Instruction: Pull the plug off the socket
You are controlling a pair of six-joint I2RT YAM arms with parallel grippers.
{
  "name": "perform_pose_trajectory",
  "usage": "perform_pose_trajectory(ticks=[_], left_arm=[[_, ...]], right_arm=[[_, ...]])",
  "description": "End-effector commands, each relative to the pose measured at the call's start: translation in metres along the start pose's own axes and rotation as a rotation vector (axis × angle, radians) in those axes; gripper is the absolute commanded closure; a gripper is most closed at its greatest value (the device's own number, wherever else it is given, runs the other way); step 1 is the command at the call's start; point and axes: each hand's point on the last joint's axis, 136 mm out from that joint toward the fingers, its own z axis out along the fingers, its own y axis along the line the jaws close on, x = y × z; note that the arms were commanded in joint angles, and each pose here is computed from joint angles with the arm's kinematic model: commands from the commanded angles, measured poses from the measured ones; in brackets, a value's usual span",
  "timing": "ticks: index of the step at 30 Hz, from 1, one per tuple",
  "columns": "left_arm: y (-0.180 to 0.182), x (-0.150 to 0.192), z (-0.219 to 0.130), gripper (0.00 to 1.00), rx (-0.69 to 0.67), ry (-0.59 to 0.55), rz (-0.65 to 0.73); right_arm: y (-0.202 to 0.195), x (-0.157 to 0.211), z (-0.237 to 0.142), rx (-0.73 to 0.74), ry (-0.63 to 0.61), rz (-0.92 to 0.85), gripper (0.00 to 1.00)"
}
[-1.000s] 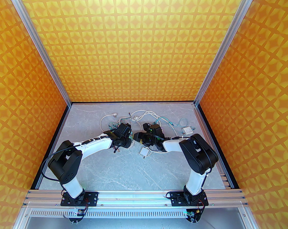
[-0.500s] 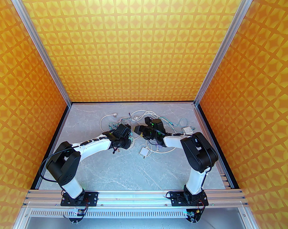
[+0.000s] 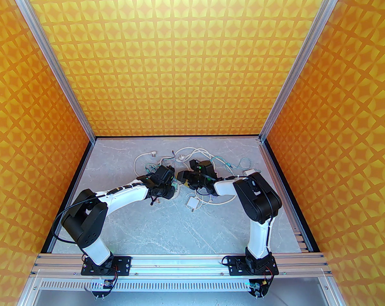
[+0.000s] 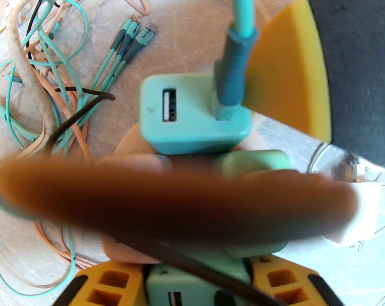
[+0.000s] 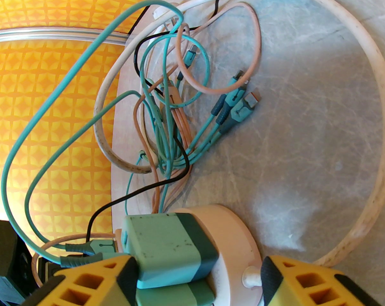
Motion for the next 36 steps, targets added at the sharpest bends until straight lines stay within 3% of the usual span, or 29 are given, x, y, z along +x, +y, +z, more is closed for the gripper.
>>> perform_pose_trajectory(ticks=[1, 7, 14, 21, 23, 24, 33, 36], left_arm=[[-0.016, -0.022, -0.022, 0.73, 0.074, -0.048, -0.003], [-0.008, -0.036, -0.032, 0.75, -0.015, -0.057, 0.025], [-0.011, -0.028, -0.020, 0.78, -0.073, -0.006, 0.069], [-0.005, -0.019, -0.009, 0.79, -0.070, -0.002, -0.023], [-0.005, -0.018, -0.007, 0.79, -0.072, 0.003, -0.066], [-0.005, -0.017, -0.006, 0.79, -0.072, 0.005, -0.093], [-0.004, -0.014, 0.008, 0.78, -0.113, 0.047, -0.384], [-0.005, -0.019, 0.013, 0.79, -0.120, 0.044, -0.430]], right_arm=[[-0.039, 0.036, 0.006, 0.174, 0.093, -0.007, 0.33], [-0.046, 0.041, 0.005, 0.217, 0.099, -0.029, 0.33], [-0.038, 0.038, 0.002, 0.206, 0.082, -0.046, 0.32], [-0.003, 0.021, -0.030, 0.152, -0.037, -0.097, 0.26], [0.005, 0.021, -0.038, 0.128, -0.061, -0.096, 0.13], [0.008, 0.022, -0.041, 0.114, -0.068, -0.092, 0.12], [0.007, 0.047, -0.034, -0.054, -0.105, 0.115, 0.26], [0.013, 0.053, -0.022, -0.092, -0.100, 0.173, 0.38]])
